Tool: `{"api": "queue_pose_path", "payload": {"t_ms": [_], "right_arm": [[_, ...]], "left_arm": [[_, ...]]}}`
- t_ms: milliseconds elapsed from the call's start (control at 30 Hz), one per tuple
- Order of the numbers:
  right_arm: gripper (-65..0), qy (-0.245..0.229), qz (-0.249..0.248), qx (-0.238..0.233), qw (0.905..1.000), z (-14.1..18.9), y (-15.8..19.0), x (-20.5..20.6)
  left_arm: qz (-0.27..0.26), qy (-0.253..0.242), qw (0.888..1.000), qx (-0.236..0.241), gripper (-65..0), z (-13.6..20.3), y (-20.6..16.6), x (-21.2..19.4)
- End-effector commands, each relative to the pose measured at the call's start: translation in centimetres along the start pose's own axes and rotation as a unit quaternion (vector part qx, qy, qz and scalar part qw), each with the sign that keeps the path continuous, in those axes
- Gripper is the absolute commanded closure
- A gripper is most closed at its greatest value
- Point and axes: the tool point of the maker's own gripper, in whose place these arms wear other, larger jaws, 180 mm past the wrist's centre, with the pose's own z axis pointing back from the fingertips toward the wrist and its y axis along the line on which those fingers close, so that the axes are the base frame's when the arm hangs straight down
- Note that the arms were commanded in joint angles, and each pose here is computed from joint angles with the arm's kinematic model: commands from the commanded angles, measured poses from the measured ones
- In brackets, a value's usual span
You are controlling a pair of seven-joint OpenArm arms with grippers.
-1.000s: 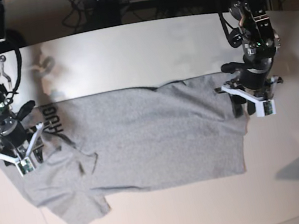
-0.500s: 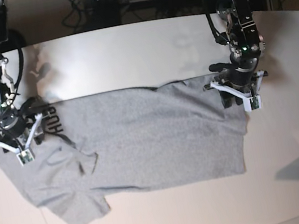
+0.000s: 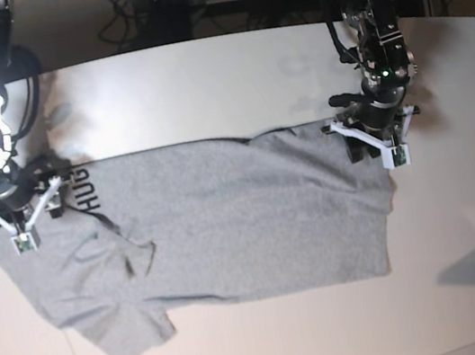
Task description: Fold the T-shirt properly
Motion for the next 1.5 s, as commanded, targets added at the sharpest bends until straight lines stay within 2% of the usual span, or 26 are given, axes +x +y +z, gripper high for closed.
{"api": "queue_pose_path", "payload": {"t_ms": [0,267,333,533,733,967,1367,1467], "right_arm": [[-32.6,-0.019,0.005,-0.009,0.9998,0.3,-0.9,1.5],[-32.6,0.011,0.009,-0.007,0.9999,0.8,-0.5,-0.9],[-32.6,0.012,0.010,-0.008,0.9999,1.1,-0.4,-1.2],[-32.6,0.009,0.020,-0.007,0.9997,2.3,0.2,-1.8],[-32.6,0.026,0.020,-0.003,0.9994,2.5,0.5,-3.5],[-32.6,0.035,0.026,0.000,0.9990,3.3,0.9,-4.9],[-32.6,0.050,0.031,0.003,0.9983,4.1,1.3,-6.7],[-32.6,0.046,0.020,-0.015,0.9986,4.7,-0.1,-6.7]], "left_arm": [[-0.003,0.002,1.000,0.000,-22.5,-0.1,0.1,0.3],[-0.020,0.040,0.999,0.003,-22.5,0.7,0.9,-2.9],[-0.036,0.051,0.998,-0.003,-22.5,1.1,0.8,-3.8],[-0.035,0.078,0.996,-0.002,-22.3,2.1,1.0,-6.4],[-0.046,0.074,0.996,-0.004,-22.3,3.7,0.9,-6.6],[-0.075,0.094,0.993,0.006,-22.3,5.1,2.8,-7.9],[-0.103,0.107,0.989,0.016,-22.3,5.9,4.7,-8.4],[-0.104,0.115,0.988,0.016,-22.3,6.3,4.8,-9.1]]}}
